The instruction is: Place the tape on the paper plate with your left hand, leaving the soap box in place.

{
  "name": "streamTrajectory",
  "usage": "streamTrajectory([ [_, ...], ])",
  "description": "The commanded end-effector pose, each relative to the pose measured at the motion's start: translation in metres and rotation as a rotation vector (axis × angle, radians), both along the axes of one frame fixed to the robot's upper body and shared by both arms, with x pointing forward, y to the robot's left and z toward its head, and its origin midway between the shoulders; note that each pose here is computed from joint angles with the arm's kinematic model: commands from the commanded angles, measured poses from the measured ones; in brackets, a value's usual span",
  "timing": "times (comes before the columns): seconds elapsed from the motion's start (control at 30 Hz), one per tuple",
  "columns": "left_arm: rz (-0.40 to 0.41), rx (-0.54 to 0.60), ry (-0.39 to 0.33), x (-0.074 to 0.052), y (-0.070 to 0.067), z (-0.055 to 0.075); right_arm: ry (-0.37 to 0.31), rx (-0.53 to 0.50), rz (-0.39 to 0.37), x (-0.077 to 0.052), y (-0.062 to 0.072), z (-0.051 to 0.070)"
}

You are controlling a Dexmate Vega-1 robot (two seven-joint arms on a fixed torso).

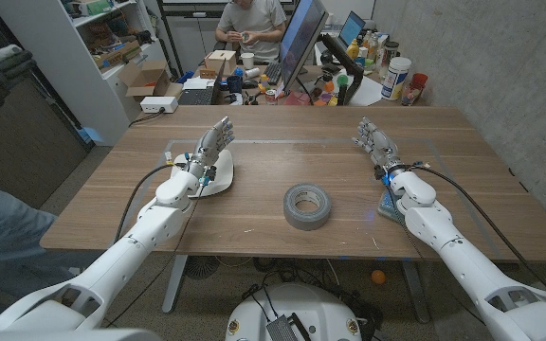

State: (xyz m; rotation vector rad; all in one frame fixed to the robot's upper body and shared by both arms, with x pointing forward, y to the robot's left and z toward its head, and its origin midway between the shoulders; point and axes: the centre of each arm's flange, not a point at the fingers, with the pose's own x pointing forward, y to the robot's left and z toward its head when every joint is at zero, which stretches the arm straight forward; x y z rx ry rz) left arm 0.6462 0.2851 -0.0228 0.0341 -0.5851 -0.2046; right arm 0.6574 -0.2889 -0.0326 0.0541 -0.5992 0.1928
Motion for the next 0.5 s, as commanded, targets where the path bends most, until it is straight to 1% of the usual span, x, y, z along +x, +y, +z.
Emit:
streamTrajectory([
  [0.03, 0.036, 0.127, 0.004, -0.018, 0.011, 0.014, -0.056, 0.020, -0.025, -0.025, 0.008, 0.009],
  [0.13, 0.042, 0.180, 0.017, -0.023, 0.012, 0.018, -0.077, 0.017, -0.029, -0.031, 0.011, 0.015],
  [0.27, 0.059, 0.262, 0.023, -0.031, 0.009, 0.024, -0.096, -0.004, -0.031, -0.038, 0.011, 0.022],
  [0.4, 0.084, 0.323, 0.010, -0.041, 0.005, 0.029, -0.107, -0.010, -0.035, -0.043, 0.006, 0.026],
  [0.5, 0.111, 0.371, -0.001, -0.049, 0.004, 0.036, -0.115, -0.006, -0.040, -0.045, 0.001, 0.029],
])
